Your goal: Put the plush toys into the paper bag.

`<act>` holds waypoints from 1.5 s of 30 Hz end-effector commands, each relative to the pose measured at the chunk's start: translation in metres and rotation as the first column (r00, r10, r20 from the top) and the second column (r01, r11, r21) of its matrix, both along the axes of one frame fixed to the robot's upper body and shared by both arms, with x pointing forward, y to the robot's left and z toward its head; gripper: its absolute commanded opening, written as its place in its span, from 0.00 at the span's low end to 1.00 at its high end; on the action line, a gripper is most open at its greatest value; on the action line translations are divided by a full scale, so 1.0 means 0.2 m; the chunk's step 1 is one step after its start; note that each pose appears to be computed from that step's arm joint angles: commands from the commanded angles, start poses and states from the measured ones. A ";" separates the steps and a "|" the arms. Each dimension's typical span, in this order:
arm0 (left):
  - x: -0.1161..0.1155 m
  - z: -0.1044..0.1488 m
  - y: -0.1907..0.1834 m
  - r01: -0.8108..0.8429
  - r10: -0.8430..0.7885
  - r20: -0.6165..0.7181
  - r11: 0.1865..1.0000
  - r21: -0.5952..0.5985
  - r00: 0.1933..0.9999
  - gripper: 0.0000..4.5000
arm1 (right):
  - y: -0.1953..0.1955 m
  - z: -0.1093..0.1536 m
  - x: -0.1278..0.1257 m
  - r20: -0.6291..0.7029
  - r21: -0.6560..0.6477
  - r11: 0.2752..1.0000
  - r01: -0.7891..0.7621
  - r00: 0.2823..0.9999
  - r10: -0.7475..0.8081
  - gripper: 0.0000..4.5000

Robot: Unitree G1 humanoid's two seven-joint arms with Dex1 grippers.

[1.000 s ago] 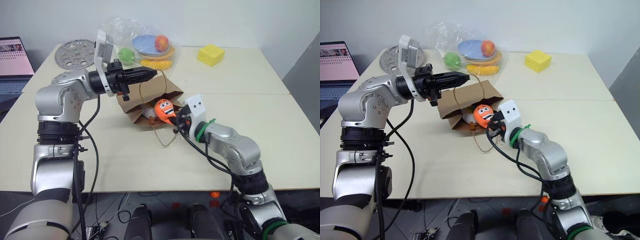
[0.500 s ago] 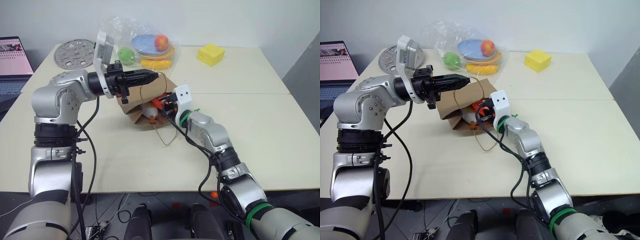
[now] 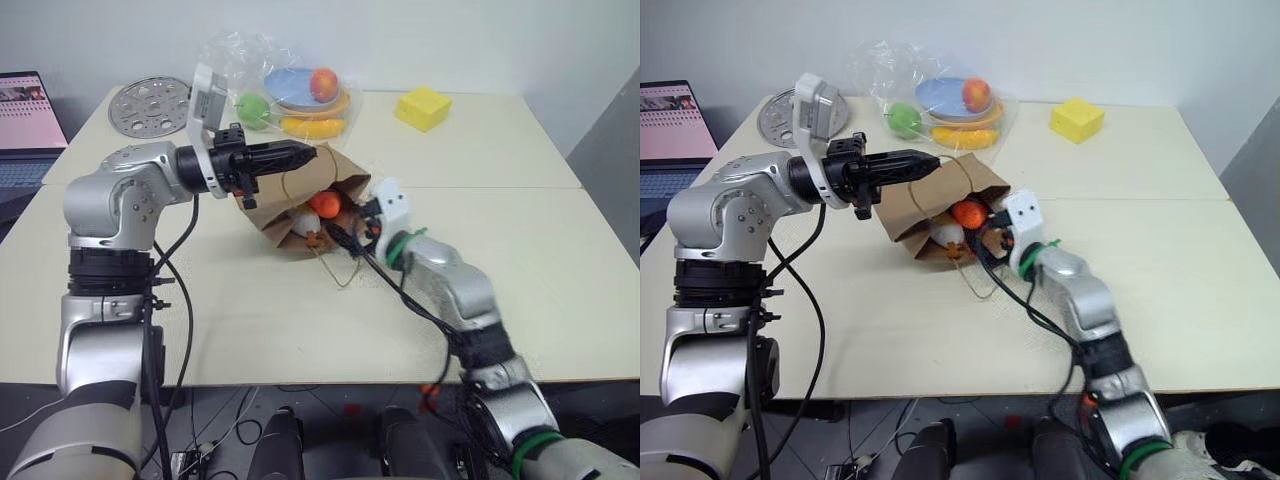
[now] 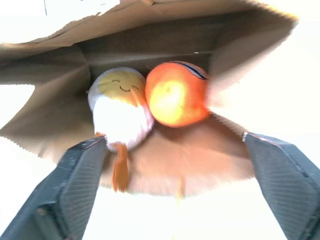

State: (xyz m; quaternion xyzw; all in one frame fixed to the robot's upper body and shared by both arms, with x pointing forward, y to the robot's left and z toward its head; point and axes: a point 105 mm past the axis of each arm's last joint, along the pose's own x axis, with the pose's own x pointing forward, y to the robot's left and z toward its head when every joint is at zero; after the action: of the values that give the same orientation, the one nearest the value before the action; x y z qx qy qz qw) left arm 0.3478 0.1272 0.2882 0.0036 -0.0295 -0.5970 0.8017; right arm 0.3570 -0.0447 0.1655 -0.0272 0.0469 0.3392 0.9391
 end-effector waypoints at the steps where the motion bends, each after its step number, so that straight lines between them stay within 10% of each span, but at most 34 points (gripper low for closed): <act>1: -0.01 0.07 0.03 -0.026 0.026 0.067 1.000 -0.007 0.997 0.00 | 0.01 0.06 -0.17 0.012 -0.009 0.997 -0.076 0.997 0.076 1.00; 14: -0.01 0.08 0.02 -0.019 0.019 0.082 1.000 -0.002 0.996 0.00 | 0.07 -0.30 -0.04 -0.174 -0.101 0.994 0.040 0.983 -0.058 1.00; 17: -0.01 0.08 0.03 -0.021 0.022 0.080 1.000 -0.004 0.997 0.00 | 0.06 -0.30 -0.03 -0.173 -0.096 0.994 0.060 0.982 -0.076 0.87; 28: -0.02 0.07 0.09 -0.078 0.081 0.057 0.995 -0.055 0.995 0.00 | 0.09 -0.06 -0.11 -0.070 0.106 0.991 -0.075 0.994 0.083 0.01; 35: 0.01 0.15 0.21 -0.145 0.149 0.033 0.984 -0.107 0.988 0.00 | 0.08 0.38 -0.29 0.103 0.243 0.923 -0.299 0.954 0.282 0.01; 45: 0.00 0.29 0.22 -0.098 0.106 0.094 0.991 -0.088 0.990 0.00 | 0.10 0.59 -0.32 0.116 0.318 0.888 -0.333 0.943 0.312 0.01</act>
State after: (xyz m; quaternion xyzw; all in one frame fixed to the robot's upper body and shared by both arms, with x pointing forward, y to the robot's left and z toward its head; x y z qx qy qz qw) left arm 0.3543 0.1733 0.3355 -0.0164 -0.0772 -0.5418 0.8368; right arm 0.2961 -0.0243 0.2778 0.1056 -0.0368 0.4870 0.8662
